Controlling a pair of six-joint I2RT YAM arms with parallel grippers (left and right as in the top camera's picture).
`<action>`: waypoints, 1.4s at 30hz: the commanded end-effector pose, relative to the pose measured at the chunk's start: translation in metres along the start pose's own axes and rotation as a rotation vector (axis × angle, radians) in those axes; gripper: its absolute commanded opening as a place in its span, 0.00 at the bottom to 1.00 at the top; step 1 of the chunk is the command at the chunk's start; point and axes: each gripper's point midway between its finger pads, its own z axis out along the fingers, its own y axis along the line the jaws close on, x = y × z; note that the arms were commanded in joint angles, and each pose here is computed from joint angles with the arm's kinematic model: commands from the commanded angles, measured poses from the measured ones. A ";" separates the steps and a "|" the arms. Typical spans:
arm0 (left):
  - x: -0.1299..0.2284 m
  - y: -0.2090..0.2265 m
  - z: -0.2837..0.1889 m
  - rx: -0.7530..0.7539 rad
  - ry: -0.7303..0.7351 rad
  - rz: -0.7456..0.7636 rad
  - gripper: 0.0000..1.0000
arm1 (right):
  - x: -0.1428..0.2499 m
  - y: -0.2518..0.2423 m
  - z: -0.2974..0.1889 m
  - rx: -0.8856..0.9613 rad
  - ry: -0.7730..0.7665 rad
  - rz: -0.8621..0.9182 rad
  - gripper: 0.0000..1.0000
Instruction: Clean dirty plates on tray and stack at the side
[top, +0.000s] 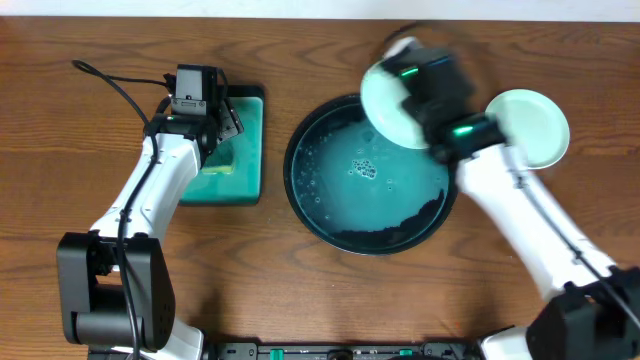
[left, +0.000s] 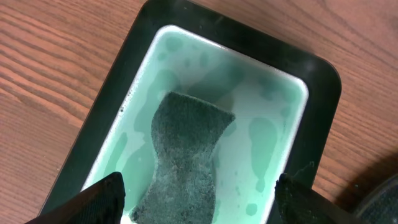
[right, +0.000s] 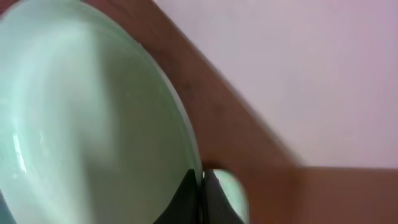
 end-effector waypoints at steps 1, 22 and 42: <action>0.000 0.002 0.001 -0.008 0.001 0.009 0.78 | 0.014 -0.018 0.008 -0.315 -0.090 0.475 0.01; 0.000 0.002 0.001 -0.008 0.001 0.008 0.78 | 0.278 -0.138 0.109 -0.244 0.180 1.474 0.01; 0.000 0.002 0.001 -0.008 0.001 0.009 0.78 | 0.283 -0.132 0.091 -0.238 0.255 1.496 0.99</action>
